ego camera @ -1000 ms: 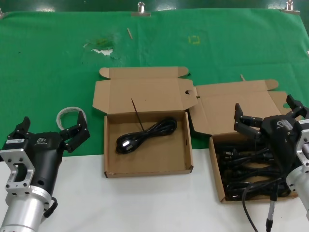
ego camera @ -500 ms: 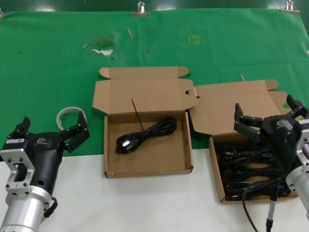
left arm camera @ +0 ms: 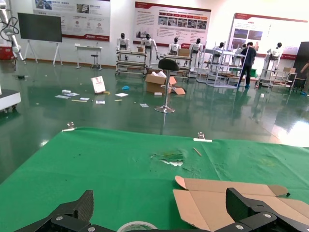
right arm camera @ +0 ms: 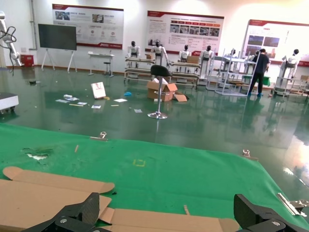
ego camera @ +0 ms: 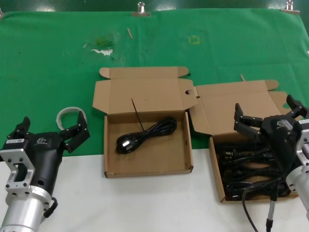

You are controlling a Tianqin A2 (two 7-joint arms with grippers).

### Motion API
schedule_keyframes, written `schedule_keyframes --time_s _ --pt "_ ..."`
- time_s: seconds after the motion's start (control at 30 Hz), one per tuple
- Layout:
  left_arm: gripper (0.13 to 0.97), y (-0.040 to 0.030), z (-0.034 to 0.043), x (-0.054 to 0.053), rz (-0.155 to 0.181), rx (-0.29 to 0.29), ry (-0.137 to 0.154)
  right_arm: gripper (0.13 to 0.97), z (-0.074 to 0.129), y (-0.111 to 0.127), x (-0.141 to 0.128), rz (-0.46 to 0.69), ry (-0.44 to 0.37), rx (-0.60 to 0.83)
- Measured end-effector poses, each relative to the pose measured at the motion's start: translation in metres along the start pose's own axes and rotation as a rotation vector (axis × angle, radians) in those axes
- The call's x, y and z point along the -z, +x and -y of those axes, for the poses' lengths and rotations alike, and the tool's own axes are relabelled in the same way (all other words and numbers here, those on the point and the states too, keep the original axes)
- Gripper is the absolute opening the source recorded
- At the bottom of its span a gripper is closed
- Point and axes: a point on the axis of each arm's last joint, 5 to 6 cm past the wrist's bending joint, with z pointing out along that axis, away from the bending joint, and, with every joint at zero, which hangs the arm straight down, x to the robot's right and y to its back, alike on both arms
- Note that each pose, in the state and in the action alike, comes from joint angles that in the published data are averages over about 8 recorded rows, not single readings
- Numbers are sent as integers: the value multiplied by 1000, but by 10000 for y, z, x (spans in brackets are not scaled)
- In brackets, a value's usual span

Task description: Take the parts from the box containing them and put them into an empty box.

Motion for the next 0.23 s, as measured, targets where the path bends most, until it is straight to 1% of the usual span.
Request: schedule_keyframes --time_s 0.23 --pt "966 0 0 0 0 0 0 966 0 0 0 0 0 0"
